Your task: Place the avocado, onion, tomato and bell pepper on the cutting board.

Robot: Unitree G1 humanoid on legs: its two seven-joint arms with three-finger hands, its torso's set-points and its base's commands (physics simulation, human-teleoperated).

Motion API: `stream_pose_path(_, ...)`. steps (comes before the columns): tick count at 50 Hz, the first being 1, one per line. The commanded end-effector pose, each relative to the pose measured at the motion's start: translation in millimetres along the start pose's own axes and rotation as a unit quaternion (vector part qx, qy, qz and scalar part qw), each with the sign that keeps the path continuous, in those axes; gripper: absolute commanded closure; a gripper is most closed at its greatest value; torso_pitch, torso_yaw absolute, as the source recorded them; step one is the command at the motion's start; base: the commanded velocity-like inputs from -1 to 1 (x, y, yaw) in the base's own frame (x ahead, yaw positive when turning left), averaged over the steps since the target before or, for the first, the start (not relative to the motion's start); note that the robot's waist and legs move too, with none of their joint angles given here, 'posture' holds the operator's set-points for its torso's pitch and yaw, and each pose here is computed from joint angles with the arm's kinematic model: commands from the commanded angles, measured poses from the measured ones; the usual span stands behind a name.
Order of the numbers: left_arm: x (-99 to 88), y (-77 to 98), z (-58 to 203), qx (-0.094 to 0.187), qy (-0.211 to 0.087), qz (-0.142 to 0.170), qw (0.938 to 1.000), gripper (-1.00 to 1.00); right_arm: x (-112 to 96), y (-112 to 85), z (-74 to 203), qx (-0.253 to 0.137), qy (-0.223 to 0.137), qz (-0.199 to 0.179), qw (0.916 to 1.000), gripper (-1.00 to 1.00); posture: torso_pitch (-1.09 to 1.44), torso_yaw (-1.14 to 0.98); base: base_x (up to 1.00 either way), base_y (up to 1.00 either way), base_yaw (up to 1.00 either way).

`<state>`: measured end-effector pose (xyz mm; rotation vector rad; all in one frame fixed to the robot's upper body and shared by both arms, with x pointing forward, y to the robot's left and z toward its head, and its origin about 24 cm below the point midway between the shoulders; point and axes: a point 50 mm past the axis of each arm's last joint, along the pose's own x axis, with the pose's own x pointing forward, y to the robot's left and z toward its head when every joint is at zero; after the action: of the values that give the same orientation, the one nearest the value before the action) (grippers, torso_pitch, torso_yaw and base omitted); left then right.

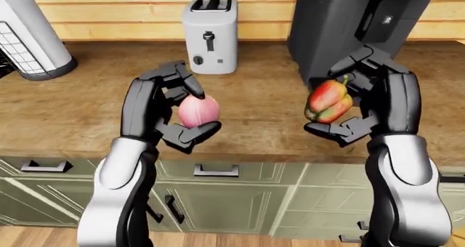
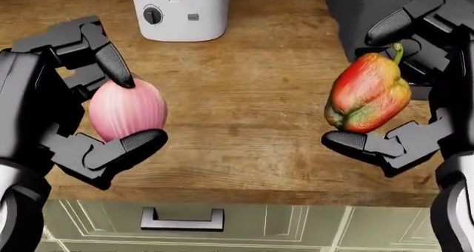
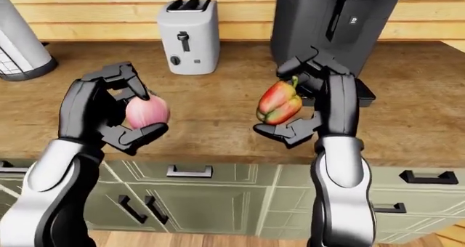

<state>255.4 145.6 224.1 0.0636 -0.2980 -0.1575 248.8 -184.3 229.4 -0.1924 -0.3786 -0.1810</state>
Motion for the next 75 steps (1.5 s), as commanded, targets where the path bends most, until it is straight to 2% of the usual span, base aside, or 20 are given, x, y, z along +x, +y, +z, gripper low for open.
stream_pose_path(1, -0.9, 1.0, 12.0, 0.004, -0.038, 0.007, 0.9992, 1.00, -0.7, 3.3, 9.8, 0.007, -0.033, 0.008, 0.9994, 1.00, 0.00, 0.00, 0.00, 0.48, 0.00)
stream_pose_path(2, 0.4, 0.1, 10.3, 0.012, -0.036, 0.007, 0.9993, 1.00, -0.8, 3.1, 9.4, 0.007, -0.033, 0.007, 0.9994, 1.00, 0.00, 0.00, 0.00, 0.48, 0.00)
stream_pose_path(12, 4.2, 0.4, 11.8, 0.018, -0.046, 0.019, 0.9986, 1.00, -0.3, 3.1, 7.7, 0.008, -0.032, 0.006, 0.9994, 1.00, 0.00, 0.00, 0.00, 0.48, 0.00)
stream_pose_path(17, -1.9, 2.3, 14.5, 0.018, -0.047, 0.022, 0.9985, 1.00, -0.3, 4.0, 6.2, 0.009, -0.033, 0.006, 0.9994, 1.00, 0.00, 0.00, 0.00, 0.48, 0.00)
stream_pose_path(21, -0.1, 2.2, 13.8, 0.019, -0.047, 0.022, 0.9985, 1.00, -1.3, 4.3, 7.3, 0.025, -0.032, 0.011, 0.9991, 1.00, 0.00, 0.00, 0.00, 0.48, 0.00)
stream_pose_path(22, 0.8, 2.3, 13.3, 0.019, -0.048, 0.022, 0.9984, 1.00, -1.3, 4.7, 7.1, 0.015, -0.034, 0.010, 0.9993, 1.00, 0.00, 0.00, 0.00, 0.48, 0.00)
stream_pose_path(33, -1.1, 3.4, 16.4, 0.021, -0.053, 0.025, 0.9981, 1.00, -3.1, 3.3, 7.1, 0.017, -0.035, 0.008, 0.9992, 1.00, 0.00, 0.00, 0.01, 0.48, 0.00)
stream_pose_path(55, -3.5, 13.8, 31.7, 0.043, -0.070, 0.046, 0.9956, 1.00, -1.1, 4.8, 9.1, 0.016, -0.042, 0.011, 0.9989, 1.00, 0.00, 0.00, 0.08, 0.48, 0.00)
stream_pose_path(75, -4.5, 10.5, 28.4, 0.043, -0.070, 0.042, 0.9958, 1.00, -3.2, 5.6, 8.0, 0.019, -0.043, 0.014, 0.9988, 1.00, 0.00, 0.00, 0.10, 0.48, 0.00)
